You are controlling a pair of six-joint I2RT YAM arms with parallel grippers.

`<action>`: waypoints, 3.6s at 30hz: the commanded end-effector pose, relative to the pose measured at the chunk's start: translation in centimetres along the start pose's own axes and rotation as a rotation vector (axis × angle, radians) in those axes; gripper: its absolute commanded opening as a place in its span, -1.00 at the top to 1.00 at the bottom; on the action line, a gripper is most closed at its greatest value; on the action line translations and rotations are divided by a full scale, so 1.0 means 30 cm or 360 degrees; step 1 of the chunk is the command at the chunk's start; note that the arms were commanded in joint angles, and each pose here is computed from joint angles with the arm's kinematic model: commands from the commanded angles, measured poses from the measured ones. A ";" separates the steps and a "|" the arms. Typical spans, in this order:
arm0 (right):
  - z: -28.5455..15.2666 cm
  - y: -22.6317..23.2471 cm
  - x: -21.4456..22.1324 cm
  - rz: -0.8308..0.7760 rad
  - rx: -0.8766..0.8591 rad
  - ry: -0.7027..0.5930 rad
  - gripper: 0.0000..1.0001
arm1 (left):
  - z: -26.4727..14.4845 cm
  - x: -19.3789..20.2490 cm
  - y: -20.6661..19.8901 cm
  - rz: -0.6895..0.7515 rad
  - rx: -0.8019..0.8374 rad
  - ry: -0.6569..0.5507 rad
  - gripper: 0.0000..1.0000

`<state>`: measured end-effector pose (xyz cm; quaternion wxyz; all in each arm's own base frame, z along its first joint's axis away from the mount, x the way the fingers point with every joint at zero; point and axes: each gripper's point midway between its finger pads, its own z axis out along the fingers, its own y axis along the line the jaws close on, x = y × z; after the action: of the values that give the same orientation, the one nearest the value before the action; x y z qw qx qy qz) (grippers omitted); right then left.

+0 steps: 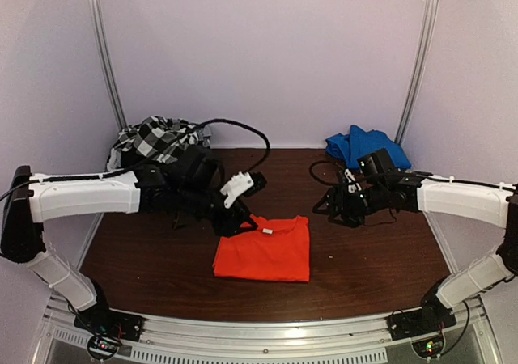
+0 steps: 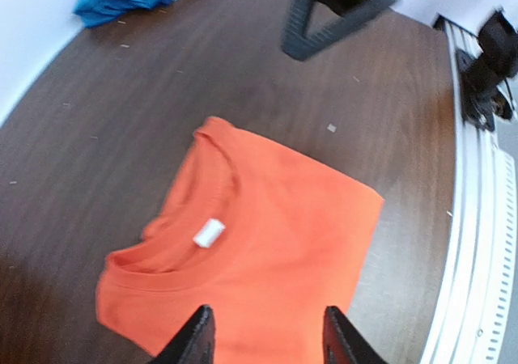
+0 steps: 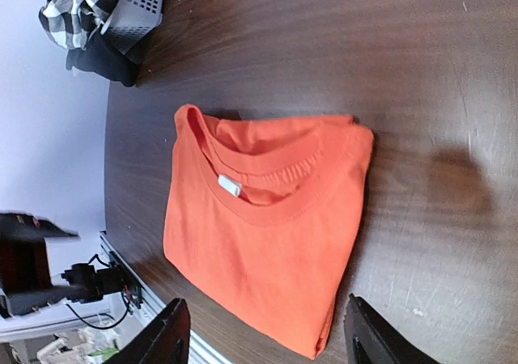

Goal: Fold and stack the mixed laundry pile
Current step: Pick up the square-folded T-shirt from the center of the board, then pass from the left arm to the right, then place the square-folded T-shirt at the corner of the board.

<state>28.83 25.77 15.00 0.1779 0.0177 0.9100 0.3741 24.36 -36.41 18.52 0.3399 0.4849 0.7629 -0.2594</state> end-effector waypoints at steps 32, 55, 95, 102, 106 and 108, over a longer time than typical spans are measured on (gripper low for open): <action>0.003 -0.178 0.275 0.0636 -0.0226 0.0001 -0.42 | 0.612 0.324 -0.372 0.0852 0.0050 0.0493 0.65; 0.260 -0.011 0.215 0.0807 -0.0511 0.0024 -0.42 | 0.430 0.047 -0.386 0.0601 0.0211 0.0086 1.00; 0.277 -0.155 -0.477 -0.0446 0.0674 0.0029 1.00 | 0.106 0.075 -0.038 -0.0084 -0.0142 0.0093 -0.95; 0.145 -0.247 -0.755 -0.0586 0.0925 -0.0103 1.00 | 0.083 0.160 0.005 -0.0213 -0.0237 0.0183 -0.95; 0.053 -0.303 -0.888 -0.0592 0.1017 -0.0227 1.00 | 0.081 0.186 0.009 -0.0243 -0.0255 0.0211 -0.95; 0.014 -0.328 -0.944 -0.0581 0.1046 -0.0281 1.00 | 0.082 0.196 0.011 -0.0247 -0.0264 0.0232 -0.95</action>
<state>54.80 18.15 13.59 0.2727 -0.0535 0.9577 0.0748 23.31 -35.22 11.97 0.2957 0.4305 0.8315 -0.1893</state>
